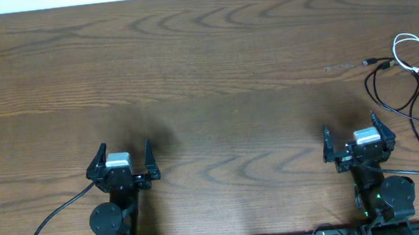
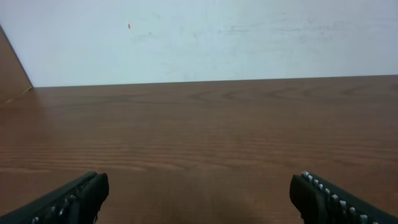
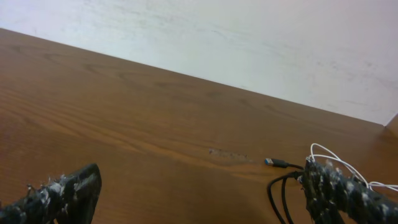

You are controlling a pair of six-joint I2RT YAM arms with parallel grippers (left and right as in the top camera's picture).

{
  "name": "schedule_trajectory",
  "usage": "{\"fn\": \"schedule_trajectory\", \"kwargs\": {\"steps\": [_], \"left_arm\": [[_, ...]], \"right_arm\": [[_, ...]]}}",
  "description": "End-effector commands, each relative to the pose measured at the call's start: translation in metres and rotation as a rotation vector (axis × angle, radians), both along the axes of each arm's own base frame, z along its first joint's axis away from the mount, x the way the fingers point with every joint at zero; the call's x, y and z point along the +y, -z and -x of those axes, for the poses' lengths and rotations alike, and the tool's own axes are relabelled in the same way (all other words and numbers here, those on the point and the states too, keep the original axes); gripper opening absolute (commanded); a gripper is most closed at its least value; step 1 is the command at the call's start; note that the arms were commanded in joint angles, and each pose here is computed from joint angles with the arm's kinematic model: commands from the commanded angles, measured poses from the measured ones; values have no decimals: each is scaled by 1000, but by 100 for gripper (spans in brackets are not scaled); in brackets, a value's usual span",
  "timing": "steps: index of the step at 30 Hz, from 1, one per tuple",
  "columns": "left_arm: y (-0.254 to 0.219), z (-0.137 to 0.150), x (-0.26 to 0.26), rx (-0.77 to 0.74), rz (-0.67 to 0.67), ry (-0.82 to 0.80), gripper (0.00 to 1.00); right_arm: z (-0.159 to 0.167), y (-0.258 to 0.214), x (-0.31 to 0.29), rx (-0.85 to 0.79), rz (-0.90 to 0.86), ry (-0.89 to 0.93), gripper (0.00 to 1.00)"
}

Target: Untangle cables

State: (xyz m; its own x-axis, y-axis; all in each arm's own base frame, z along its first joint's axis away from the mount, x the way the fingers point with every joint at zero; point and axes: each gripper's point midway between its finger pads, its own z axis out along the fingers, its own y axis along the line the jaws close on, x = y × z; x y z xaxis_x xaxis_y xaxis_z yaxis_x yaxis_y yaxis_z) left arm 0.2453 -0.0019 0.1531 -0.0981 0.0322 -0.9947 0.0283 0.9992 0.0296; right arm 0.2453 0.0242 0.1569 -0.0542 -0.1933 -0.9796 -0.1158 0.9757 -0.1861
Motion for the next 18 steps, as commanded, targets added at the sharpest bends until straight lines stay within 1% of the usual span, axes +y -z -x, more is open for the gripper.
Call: {"fn": "schedule_trajectory", "kwargs": {"steps": [1, 10, 14, 16, 18], "left_arm": [[14, 1, -1, 46, -6, 7, 98], [14, 1, -2, 46, -6, 11, 98], [14, 2, -14, 45, -8, 61, 98], [15, 1, -7, 50, -16, 15, 98], [15, 1, -7, 50, -17, 11, 98]], "right_arm": [[0, 0, -3, -2, 7, 14, 99], [0, 0, -3, -2, 7, 14, 99], [0, 0, -3, -2, 7, 14, 99], [0, 0, -3, -2, 7, 14, 99], [0, 0, -3, -2, 7, 14, 99]]}}
